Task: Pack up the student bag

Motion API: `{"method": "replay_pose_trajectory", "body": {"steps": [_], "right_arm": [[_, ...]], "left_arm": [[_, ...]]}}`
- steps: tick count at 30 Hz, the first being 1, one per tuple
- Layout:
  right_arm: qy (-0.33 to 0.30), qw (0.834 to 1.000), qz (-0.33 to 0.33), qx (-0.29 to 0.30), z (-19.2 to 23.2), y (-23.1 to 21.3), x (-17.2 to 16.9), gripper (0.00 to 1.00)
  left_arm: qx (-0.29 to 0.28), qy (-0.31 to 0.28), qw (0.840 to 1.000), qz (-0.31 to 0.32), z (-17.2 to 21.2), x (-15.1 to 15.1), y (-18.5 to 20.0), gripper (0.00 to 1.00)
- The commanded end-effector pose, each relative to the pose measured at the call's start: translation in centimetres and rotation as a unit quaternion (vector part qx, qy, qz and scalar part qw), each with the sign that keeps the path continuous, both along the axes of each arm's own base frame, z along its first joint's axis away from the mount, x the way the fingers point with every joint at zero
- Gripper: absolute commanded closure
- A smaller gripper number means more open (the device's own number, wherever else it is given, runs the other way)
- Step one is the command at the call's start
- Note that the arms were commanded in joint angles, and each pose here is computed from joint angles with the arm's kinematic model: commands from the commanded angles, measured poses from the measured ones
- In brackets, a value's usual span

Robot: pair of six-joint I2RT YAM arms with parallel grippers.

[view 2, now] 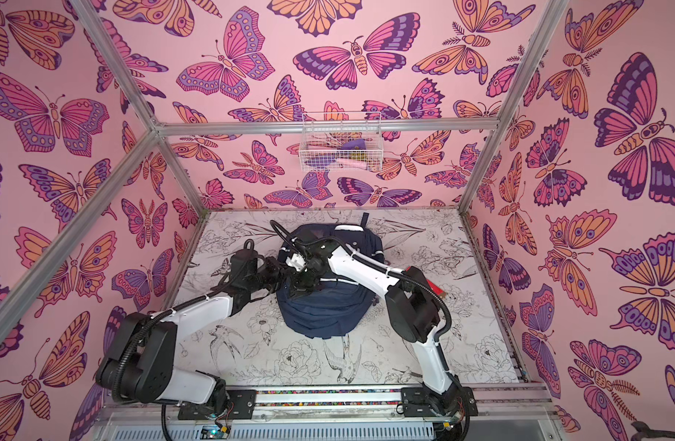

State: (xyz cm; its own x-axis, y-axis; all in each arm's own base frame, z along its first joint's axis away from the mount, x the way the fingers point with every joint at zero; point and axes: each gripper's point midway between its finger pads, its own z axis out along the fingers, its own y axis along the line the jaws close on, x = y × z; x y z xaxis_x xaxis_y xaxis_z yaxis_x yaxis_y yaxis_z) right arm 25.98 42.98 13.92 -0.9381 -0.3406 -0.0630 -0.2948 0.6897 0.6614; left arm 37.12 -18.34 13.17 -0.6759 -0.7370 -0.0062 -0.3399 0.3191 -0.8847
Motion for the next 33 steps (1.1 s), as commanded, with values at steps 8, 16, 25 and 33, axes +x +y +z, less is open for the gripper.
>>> {"method": "replay_pose_trajectory", "body": {"steps": [8, 16, 25, 33], "right_arm": [[-0.158, 0.983, -0.097, 0.016, 4.4, -4.1, 4.0, 0.50], [-0.172, 0.961, -0.215, -0.038, 5.5, -15.5, 1.3, 0.39], [-0.121, 0.929, -0.344, -0.068, 5.0, -26.1, 3.2, 0.36], [-0.108, 0.907, -0.384, -0.135, 3.4, -31.3, 4.8, 0.34]], "left_arm": [[-0.032, 0.007, 0.997, -0.068, 0.5, -3.2, -3.2, 1.00], [0.066, -0.055, 0.984, -0.155, 1.3, -4.0, -4.4, 0.83], [0.320, -0.207, 0.868, -0.318, 6.5, -5.8, -5.4, 0.54], [0.415, -0.231, 0.785, -0.396, 6.3, -7.9, -6.2, 0.51]]}}
